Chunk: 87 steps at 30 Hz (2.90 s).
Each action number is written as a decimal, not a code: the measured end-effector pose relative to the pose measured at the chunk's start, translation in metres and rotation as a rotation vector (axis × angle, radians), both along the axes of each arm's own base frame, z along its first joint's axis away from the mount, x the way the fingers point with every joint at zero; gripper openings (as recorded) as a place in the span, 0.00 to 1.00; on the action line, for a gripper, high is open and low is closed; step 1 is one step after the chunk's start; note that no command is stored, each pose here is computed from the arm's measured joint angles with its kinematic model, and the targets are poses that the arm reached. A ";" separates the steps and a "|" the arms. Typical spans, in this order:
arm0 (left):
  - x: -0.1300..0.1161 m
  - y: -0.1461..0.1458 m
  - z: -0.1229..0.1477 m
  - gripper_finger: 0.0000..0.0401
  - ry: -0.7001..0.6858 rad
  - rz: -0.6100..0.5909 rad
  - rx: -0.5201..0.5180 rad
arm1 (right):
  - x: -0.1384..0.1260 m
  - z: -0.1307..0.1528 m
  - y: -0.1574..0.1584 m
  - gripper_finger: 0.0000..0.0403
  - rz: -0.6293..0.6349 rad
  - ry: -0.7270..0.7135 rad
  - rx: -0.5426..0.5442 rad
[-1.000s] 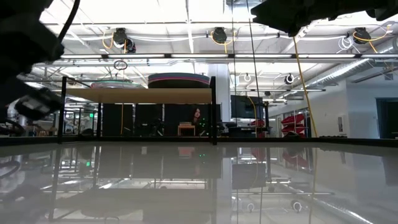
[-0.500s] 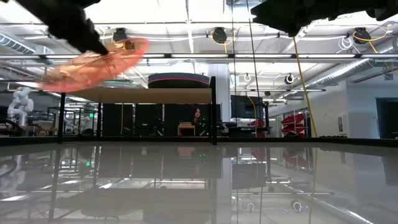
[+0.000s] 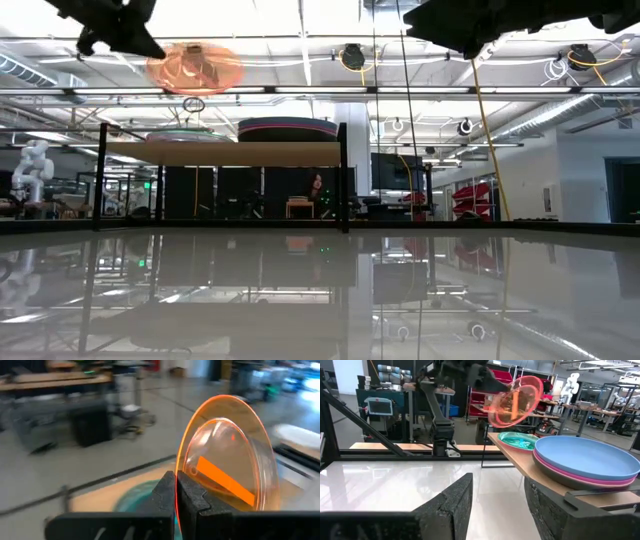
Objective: Place and stack plates onto a shelf
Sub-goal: Put the transparent orange plate on top of the transparent blue plate on the shelf, then return to Home Position
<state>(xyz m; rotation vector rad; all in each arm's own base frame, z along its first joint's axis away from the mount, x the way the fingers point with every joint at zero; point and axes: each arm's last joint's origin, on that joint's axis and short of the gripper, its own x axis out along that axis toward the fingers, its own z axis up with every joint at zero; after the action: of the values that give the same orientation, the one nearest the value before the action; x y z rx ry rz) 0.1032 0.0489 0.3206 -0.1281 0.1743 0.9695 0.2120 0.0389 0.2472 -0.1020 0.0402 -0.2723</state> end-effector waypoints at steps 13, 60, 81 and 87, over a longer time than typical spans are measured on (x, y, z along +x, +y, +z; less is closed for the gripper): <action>0.000 0.055 -0.021 0.00 0.018 0.151 -0.241 | 0.000 -0.001 0.000 0.40 0.000 0.009 -0.005; -0.050 -0.014 0.043 0.28 -0.291 -0.577 0.118 | -0.030 0.019 0.007 0.40 0.080 0.012 -0.167; -0.035 -0.013 -0.088 0.01 -0.385 -0.746 0.109 | -0.085 -0.032 -0.009 0.39 0.103 -0.033 -0.131; -0.021 -0.007 -0.127 0.01 -0.425 -0.790 0.088 | -0.094 -0.060 -0.012 0.31 0.156 -0.163 -0.117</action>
<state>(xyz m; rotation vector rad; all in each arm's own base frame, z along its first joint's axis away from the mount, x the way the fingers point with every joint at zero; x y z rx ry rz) 0.0821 0.0417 0.1932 -0.1640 -0.2040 0.1485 0.1175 0.0265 0.1869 -0.1979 -0.1453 -0.1262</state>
